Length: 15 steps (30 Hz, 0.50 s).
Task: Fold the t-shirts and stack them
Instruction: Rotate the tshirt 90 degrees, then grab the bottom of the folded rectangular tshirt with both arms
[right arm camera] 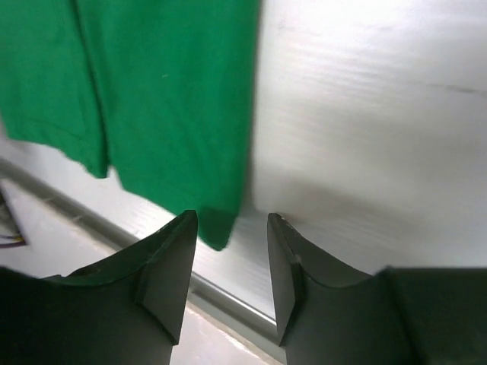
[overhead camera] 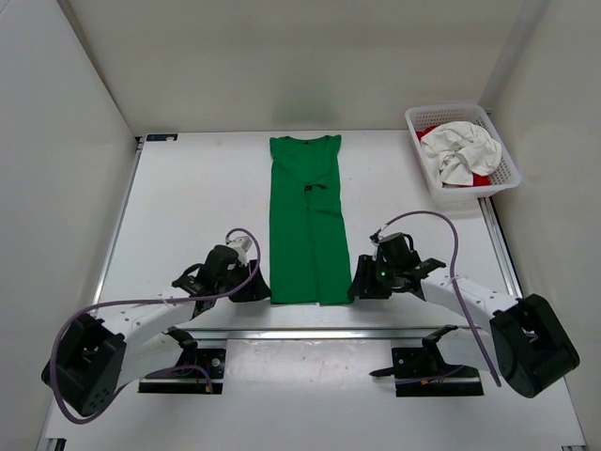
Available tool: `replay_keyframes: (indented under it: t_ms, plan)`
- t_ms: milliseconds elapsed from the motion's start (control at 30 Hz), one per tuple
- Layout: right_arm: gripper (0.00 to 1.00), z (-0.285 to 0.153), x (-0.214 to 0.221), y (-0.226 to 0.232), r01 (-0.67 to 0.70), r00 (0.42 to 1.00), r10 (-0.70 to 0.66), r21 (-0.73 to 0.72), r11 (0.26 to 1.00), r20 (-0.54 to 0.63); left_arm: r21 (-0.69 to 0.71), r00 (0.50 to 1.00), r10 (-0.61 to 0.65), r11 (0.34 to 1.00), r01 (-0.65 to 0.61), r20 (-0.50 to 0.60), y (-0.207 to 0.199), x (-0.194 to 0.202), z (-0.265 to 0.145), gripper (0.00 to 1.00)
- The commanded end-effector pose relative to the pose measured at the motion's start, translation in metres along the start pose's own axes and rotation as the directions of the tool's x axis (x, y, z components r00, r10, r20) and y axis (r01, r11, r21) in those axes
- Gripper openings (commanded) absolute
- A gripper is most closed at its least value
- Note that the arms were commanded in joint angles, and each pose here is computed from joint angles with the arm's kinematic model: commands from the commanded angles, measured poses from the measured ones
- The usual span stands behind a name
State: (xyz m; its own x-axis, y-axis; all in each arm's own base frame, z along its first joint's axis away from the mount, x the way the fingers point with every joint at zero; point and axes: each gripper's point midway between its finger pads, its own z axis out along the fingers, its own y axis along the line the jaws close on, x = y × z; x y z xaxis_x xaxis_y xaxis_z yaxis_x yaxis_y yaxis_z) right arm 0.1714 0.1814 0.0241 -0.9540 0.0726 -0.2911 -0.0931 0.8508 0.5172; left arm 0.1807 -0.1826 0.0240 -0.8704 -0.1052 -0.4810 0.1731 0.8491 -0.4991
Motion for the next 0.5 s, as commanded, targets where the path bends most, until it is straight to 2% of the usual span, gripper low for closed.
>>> replay_keyframes:
  t_ms: [0,133,200,400,467]
  plan:
    - [0.41,0.005,0.019,0.002,-0.053,0.998,0.051,-0.035,0.998,-0.041,0.033,0.999,-0.025,0.999,0.026,-0.027,-0.007,0.009,0.003,0.60]
    - [0.27,0.006,0.022,0.007,-0.064,0.997,0.061,-0.071,0.995,-0.041,0.057,0.999,-0.033,0.998,0.035,-0.042,-0.014,0.011,0.008,0.64]
    - [0.24,0.005,0.024,0.006,-0.071,0.997,0.068,-0.076,0.995,-0.046,0.066,0.998,-0.035,0.997,0.038,-0.046,-0.017,0.010,0.011,0.65]
    - [0.17,0.005,0.026,0.006,-0.070,0.997,0.067,-0.088,0.994,-0.042,0.085,0.994,-0.021,0.996,0.030,-0.109,-0.023,0.027,0.016,0.49]
    - [0.09,0.005,0.023,0.009,-0.069,0.997,0.065,-0.105,0.992,-0.037,0.117,0.994,-0.021,0.993,0.033,-0.108,-0.030,0.027,0.019,0.44]
